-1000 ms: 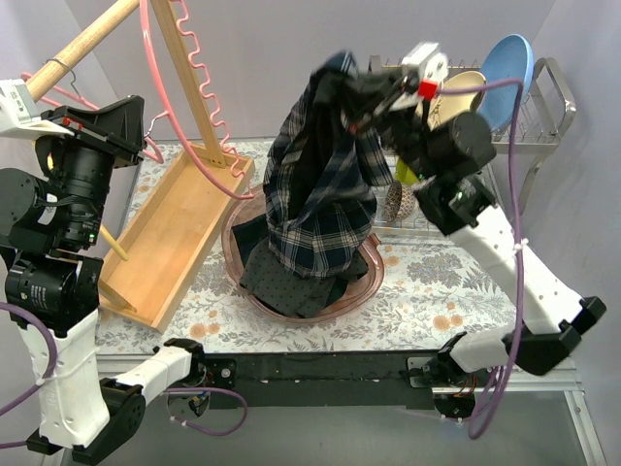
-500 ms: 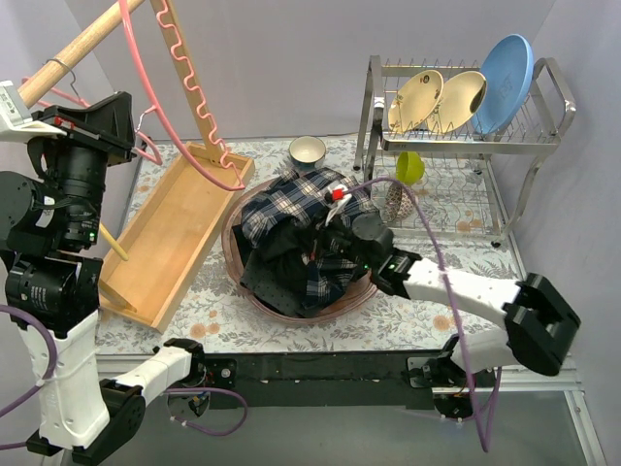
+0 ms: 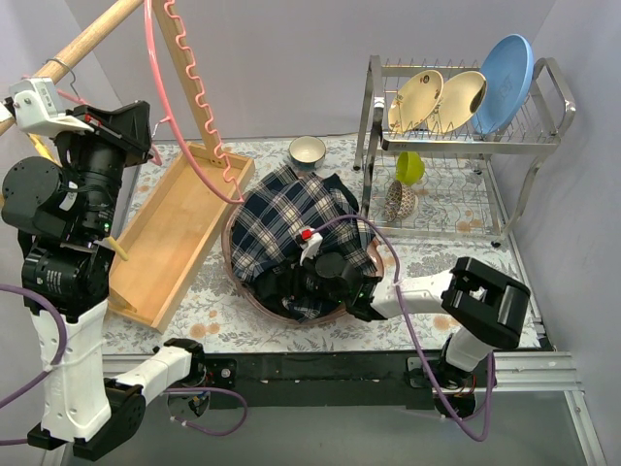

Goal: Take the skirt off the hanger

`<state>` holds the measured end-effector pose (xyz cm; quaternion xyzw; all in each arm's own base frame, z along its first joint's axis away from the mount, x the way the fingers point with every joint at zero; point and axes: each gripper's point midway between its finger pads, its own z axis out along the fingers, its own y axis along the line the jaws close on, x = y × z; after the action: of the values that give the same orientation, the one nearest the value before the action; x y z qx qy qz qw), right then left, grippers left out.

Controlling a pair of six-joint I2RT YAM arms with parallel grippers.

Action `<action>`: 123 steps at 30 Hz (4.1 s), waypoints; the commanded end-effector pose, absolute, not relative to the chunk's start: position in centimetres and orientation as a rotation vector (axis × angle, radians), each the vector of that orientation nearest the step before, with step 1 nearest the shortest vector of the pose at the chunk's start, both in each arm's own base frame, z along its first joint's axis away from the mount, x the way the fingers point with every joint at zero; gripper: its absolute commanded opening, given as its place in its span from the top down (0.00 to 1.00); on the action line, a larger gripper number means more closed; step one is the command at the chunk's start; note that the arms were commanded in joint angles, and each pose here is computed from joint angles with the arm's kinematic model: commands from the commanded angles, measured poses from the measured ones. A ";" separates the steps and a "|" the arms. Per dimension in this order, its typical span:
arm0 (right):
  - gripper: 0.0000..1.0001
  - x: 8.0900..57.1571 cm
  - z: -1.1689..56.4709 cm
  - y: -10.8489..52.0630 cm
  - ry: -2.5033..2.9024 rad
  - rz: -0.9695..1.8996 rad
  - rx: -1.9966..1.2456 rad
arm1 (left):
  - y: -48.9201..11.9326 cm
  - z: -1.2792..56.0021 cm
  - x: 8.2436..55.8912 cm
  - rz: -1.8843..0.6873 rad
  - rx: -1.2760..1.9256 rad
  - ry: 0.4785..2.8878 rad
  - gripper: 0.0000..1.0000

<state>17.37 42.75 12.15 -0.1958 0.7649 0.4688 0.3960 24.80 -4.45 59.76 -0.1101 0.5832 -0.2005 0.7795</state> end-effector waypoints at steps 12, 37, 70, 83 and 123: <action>0.41 18.2 26.1 40.1 1.847 0.974 -0.664 | -4.6 59.7 24.0 -0.430 -0.204 1.261 1.00; 0.64 26.9 7.0 37.5 2.236 0.429 -0.612 | -4.6 57.0 25.2 -0.394 -0.209 1.334 1.00; 0.33 21.4 38.7 44.3 1.046 0.255 -0.788 | -3.7 56.0 26.0 -0.497 -0.514 1.429 1.00; 0.99 21.1 43.1 44.1 1.003 0.373 -0.766 | -5.2 58.0 22.6 -0.597 -0.364 1.344 0.62; 0.99 23.2 44.3 45.7 1.394 1.041 -0.824 | -4.0 67.7 4.0 -0.713 -0.069 0.816 0.02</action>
<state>23.73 48.07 37.16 -0.3959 0.6456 0.4140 0.5050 1.72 -3.95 67.86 -0.0240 0.3674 -0.3542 0.8596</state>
